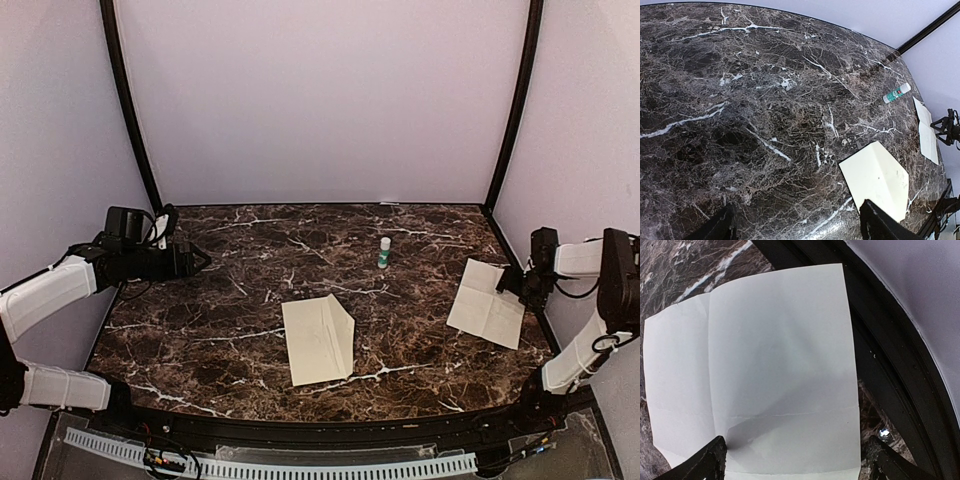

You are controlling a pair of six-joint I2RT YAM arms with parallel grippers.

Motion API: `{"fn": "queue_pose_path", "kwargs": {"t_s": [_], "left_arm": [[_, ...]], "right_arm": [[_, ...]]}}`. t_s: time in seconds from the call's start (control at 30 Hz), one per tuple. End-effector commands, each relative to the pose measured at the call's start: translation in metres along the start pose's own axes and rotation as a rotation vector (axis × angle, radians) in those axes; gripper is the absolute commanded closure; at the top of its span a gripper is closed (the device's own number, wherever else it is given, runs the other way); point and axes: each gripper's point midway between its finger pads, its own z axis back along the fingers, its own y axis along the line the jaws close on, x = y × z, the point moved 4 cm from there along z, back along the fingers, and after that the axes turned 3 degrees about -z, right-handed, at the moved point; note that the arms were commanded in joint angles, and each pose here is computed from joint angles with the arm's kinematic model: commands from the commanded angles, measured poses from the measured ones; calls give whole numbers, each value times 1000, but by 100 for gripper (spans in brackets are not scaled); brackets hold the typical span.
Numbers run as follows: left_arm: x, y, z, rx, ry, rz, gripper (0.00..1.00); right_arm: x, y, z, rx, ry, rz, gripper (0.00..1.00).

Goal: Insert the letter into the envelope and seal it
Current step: Pick up the letter from the center of the board.

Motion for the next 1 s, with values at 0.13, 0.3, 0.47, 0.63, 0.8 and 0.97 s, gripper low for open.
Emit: {"fn": "queue_pose_path", "kwargs": {"t_s": [0.13, 0.3, 0.47, 0.63, 0.8, 0.97], "left_arm": [[0, 2, 0, 7, -1, -13, 17], [1, 2, 0, 4, -1, -12, 17], [1, 2, 0, -1, 1, -9, 17], [0, 2, -1, -9, 3, -8, 17], [0, 1, -1, -15, 4, -9, 17], [0, 0, -2, -24, 6, -7, 17]], "right_arm": [[0, 10, 1, 89, 3, 19, 8], [-7, 22, -1, 185, 36, 60, 12], [-17, 39, 0, 292, 71, 108, 15], [-31, 68, -1, 337, 115, 213, 17], [-46, 100, 6, 410, 148, 300, 18], [-70, 139, 15, 490, 192, 396, 18]]}}
